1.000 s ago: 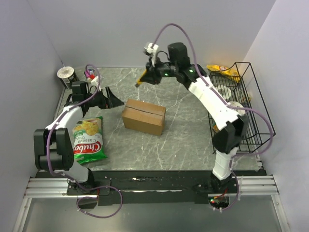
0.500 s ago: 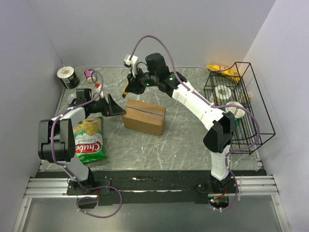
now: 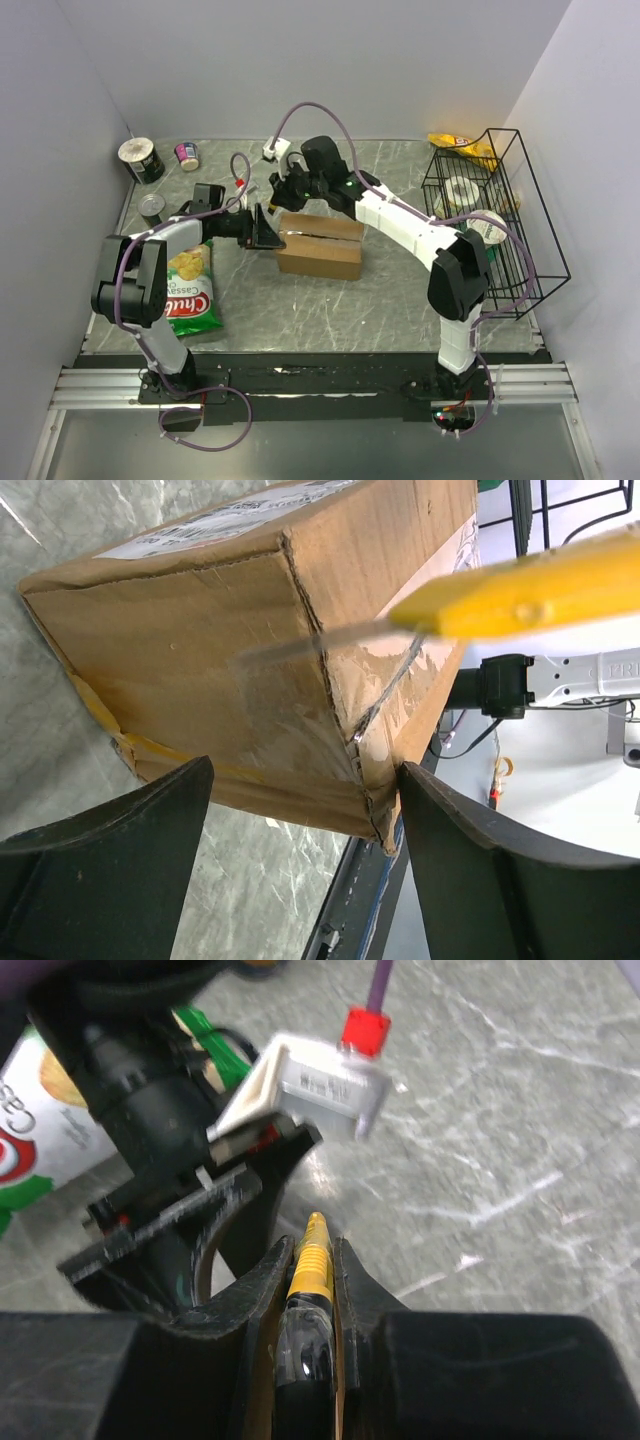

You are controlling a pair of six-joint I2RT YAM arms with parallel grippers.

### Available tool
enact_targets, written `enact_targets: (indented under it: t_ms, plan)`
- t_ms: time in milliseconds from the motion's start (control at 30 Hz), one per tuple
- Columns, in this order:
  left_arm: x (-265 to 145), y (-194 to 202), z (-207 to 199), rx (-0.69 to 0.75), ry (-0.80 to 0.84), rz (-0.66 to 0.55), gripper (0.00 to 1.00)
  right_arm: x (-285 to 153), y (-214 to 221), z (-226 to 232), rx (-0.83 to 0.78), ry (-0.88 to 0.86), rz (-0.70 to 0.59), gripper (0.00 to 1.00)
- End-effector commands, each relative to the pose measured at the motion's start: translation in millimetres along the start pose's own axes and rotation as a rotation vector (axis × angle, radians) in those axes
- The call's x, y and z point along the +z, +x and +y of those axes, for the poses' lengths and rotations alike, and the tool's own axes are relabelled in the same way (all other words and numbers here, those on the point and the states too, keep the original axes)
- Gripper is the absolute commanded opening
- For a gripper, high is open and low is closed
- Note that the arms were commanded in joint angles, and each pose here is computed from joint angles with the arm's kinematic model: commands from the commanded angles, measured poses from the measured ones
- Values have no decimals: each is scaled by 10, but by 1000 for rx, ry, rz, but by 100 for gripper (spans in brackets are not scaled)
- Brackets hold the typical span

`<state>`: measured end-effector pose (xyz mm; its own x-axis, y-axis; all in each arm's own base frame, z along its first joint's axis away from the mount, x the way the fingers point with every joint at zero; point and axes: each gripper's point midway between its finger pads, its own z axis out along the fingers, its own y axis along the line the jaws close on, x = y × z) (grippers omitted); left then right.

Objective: Unpack the express box

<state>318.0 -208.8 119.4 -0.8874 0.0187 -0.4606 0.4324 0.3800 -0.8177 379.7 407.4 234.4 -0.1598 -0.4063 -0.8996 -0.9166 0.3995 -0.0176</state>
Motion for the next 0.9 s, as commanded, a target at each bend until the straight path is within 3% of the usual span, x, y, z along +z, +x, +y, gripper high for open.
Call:
enact_targets:
  t_ms: [0,200,333,500,867]
  plan:
    - [16,37,152,28,-38,19,81,-452,-626,-107,-106,105,-166,0]
    - [-14,-21,-50,79,42,8,85,-716,-646,-55,-130,46,-181,0]
    - [8,-18,-37,39,58,24,84,-838,-591,118,-199,6,-196,0]
    - [35,-70,-47,7,93,24,83,-789,-333,222,-214,-10,-164,0]
    - [73,-38,-8,-74,110,36,83,-677,-210,330,-235,-40,-180,0]
